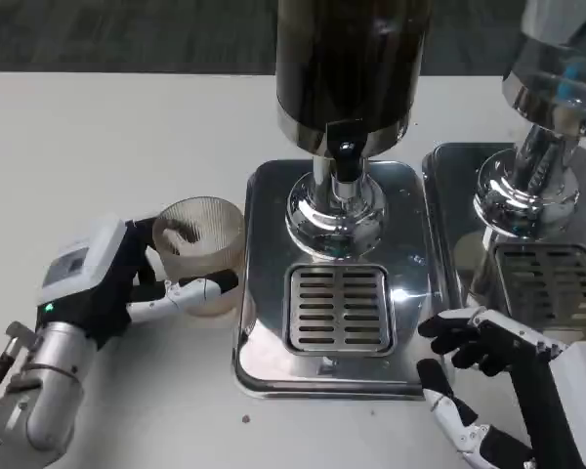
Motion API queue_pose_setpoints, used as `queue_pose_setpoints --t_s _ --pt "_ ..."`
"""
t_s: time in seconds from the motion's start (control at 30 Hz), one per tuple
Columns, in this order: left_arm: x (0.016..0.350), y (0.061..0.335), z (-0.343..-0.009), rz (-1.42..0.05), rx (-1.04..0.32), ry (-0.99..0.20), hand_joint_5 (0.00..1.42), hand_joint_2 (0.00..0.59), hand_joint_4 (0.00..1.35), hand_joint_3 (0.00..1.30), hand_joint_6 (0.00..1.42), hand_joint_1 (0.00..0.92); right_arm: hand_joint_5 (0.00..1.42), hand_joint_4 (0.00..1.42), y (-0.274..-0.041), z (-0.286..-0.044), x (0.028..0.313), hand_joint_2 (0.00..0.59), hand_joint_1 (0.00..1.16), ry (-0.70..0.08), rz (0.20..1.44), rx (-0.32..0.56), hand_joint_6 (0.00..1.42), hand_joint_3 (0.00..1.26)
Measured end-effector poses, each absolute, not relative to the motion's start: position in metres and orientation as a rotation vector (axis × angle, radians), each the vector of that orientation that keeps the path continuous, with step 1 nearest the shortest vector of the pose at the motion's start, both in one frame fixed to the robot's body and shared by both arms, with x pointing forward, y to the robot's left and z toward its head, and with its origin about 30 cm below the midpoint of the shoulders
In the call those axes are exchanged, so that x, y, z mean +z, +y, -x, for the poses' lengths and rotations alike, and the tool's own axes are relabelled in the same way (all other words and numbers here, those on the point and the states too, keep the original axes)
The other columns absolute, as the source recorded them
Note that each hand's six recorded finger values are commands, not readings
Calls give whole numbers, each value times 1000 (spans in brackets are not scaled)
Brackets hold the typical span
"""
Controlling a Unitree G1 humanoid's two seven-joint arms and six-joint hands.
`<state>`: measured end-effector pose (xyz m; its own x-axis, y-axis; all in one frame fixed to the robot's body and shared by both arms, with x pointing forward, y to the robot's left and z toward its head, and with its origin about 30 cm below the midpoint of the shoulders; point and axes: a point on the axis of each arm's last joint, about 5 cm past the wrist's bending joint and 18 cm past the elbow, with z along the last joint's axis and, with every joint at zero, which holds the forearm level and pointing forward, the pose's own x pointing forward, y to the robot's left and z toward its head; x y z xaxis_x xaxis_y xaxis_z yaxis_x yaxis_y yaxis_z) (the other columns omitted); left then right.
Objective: Grasp the cup under the faucet to collect the drink, then remove the cup.
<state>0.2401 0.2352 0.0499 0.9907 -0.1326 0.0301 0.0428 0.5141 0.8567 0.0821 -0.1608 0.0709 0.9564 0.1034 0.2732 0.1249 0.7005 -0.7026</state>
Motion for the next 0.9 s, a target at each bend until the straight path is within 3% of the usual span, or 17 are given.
queue_pose_setpoints --t_s 0.43,0.9 --pt "42 233 -232 -1003 -25 -119 1134 115 882 700 1339 340 652 588 -162 -82 71 407 584 -301 791 -23 725 560" --pt "40 233 -227 -989 44 -173 1151 118 904 719 1353 340 643 588 -162 -84 72 407 595 -304 783 -26 725 556"
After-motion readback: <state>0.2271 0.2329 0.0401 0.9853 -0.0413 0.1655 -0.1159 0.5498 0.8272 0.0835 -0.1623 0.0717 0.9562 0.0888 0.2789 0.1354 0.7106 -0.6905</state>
